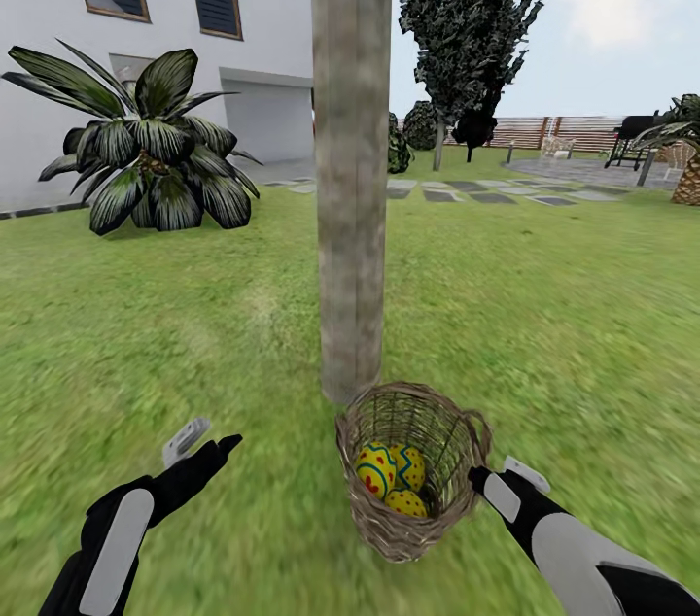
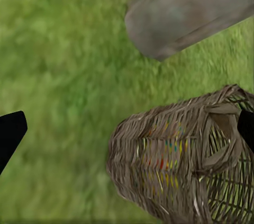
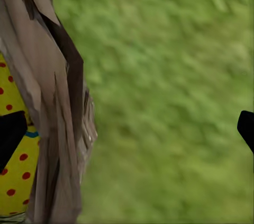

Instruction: Take the three Easter eggs out of the wicker basket on the lawn in the garden, then place them on the lawn next to a single tree (choose any tree) so that all three eggs are next to the same tree and none are left in the basket.

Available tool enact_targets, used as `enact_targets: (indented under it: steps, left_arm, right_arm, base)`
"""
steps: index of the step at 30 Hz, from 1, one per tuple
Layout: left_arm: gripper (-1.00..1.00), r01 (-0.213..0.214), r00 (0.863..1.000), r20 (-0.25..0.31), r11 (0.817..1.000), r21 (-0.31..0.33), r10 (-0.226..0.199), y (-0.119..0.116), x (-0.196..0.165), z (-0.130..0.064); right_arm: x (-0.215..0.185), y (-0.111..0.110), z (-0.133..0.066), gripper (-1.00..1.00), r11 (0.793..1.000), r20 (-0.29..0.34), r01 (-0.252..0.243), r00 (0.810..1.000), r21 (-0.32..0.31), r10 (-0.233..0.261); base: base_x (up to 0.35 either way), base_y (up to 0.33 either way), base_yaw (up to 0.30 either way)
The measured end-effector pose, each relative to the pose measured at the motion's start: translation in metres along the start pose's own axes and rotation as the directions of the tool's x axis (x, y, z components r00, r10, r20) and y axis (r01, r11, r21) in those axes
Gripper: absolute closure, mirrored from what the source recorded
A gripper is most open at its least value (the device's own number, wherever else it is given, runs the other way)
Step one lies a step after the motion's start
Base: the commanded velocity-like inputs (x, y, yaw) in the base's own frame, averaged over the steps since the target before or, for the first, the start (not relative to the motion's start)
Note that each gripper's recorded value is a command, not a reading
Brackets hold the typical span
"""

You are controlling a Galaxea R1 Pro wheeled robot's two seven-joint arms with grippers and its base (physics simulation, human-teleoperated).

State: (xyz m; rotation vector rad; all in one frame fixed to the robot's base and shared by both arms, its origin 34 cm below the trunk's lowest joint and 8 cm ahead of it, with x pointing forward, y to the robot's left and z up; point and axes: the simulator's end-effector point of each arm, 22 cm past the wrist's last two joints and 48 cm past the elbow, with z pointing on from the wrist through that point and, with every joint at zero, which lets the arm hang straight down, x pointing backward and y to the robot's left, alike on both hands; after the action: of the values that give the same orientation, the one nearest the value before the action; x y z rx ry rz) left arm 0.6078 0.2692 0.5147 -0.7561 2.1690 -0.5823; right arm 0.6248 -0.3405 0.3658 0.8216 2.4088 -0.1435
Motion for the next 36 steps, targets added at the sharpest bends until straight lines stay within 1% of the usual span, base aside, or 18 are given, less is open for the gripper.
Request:
enact_targets:
  steps: [9,10,11,12,13,15,17,19,21,22,23,26,28,30,31,32,35,36]
  left_arm:
    - [-1.00,0.002,1.000,-0.001,1.000,0.000,-0.002,-0.013,-0.010,-0.007]
    - [-1.00,-0.005,1.000,-0.002,1.000,0.000,0.005,-0.016,-0.009,-0.007]
    - [-1.00,-0.038,0.999,-0.010,0.999,-0.005,0.038,-0.022,-0.005,-0.006]
    - [-1.00,-0.074,0.997,-0.012,0.997,-0.024,0.074,-0.022,-0.004,-0.006]
    - [-1.00,-0.097,0.995,-0.012,0.995,-0.038,0.097,-0.021,-0.005,-0.006]
    - [-1.00,-0.112,0.994,-0.013,0.993,-0.047,0.111,-0.023,-0.007,-0.008]
    - [-1.00,-0.114,0.993,-0.026,0.992,-0.055,0.113,-0.022,-0.005,-0.008]
    - [-1.00,-0.114,0.993,-0.029,0.992,-0.057,0.113,-0.025,-0.006,-0.009]
    - [-1.00,-0.114,0.993,-0.030,0.992,-0.057,0.113,-0.027,-0.009,-0.011]
    - [-1.00,-0.116,0.993,-0.030,0.992,-0.058,0.114,-0.029,-0.010,-0.012]
    - [-1.00,-0.118,0.993,-0.032,0.991,-0.056,0.117,-0.031,-0.010,-0.012]
    - [-1.00,-0.128,0.991,-0.038,0.990,-0.050,0.127,-0.039,-0.011,-0.014]
    - [-1.00,-0.131,0.991,-0.040,0.990,-0.049,0.129,-0.043,-0.013,-0.016]
    - [-1.00,-0.134,0.990,-0.040,0.990,-0.049,0.132,-0.046,-0.015,-0.018]
    - [-1.00,-0.135,0.990,-0.040,0.990,-0.049,0.133,-0.047,-0.017,-0.019]
    - [-1.00,-0.136,0.990,-0.041,0.990,-0.049,0.134,-0.049,-0.018,-0.020]
    - [-1.00,-0.137,0.990,-0.041,0.989,-0.050,0.135,-0.053,-0.022,-0.023]
    - [-1.00,-0.137,0.990,-0.040,0.989,-0.050,0.135,-0.054,-0.023,-0.024]
  right_arm:
    - [-0.013,0.007,-0.013,-1.00,1.000,0.002,0.002,1.000,-0.007,-0.002]
    - [-0.014,0.008,-0.015,-1.00,1.000,0.001,0.002,1.000,-0.009,-0.002]
    - [-0.015,0.011,-0.016,-1.00,1.000,0.001,0.003,1.000,-0.014,-0.003]
    - [-0.016,0.013,-0.018,-1.00,1.000,0.001,0.003,1.000,-0.016,-0.003]
    - [-0.018,0.014,-0.020,-1.00,1.000,0.001,0.003,1.000,-0.018,-0.003]
    - [-0.020,0.016,-0.023,-1.00,1.000,0.000,0.003,1.000,-0.021,-0.003]
    - [-0.023,0.019,-0.026,-1.00,1.000,0.003,0.012,1.000,-0.027,-0.012]
    - [-0.028,0.030,-0.030,-1.00,0.997,0.011,0.030,1.000,-0.070,-0.029]
    - [-0.032,0.036,-0.034,-1.00,0.995,0.017,0.046,0.999,-0.090,-0.044]
    - [-0.044,0.045,-0.038,-1.00,0.991,0.046,0.070,0.997,-0.112,-0.065]
    - [-0.061,0.053,-0.043,-1.00,0.989,0.081,0.075,0.995,-0.130,-0.065]
    - [-0.101,0.071,-0.060,-1.00,0.983,0.160,0.076,0.986,-0.168,-0.049]
    - [-0.114,0.076,-0.068,-1.00,0.980,0.189,0.076,0.981,-0.182,-0.041]
    - [-0.133,0.084,-0.080,-1.00,0.976,0.230,0.076,0.973,-0.203,-0.027]
    - [-0.146,0.090,-0.093,-1.00,0.971,0.251,0.082,0.968,-0.224,-0.024]
    - [-0.152,0.092,-0.101,-1.00,0.968,0.257,0.087,0.966,-0.235,-0.024]
    - [-0.169,0.095,-0.127,-1.00,0.963,0.285,0.097,0.958,-0.251,-0.022]
    - [-0.180,0.096,-0.145,-1.00,0.965,0.309,0.092,0.951,-0.244,-0.012]
  base:
    - [0.000,0.000,0.000]
    - [0.000,0.000,0.000]
    - [0.000,0.000,0.000]
    - [0.000,0.000,0.000]
    - [0.000,0.000,0.000]
    - [0.000,0.000,0.000]
    - [0.000,0.000,0.000]
    - [0.000,0.000,0.000]
    - [0.000,0.000,0.000]
    - [0.000,0.000,0.000]
    - [0.000,0.000,0.000]
    - [0.000,0.000,0.000]
    - [0.000,0.000,0.000]
    - [0.000,0.000,0.000]
    - [0.000,0.000,0.000]
    - [0.000,0.000,0.000]
    - [0.000,0.000,0.000]
    - [0.000,0.000,0.000]
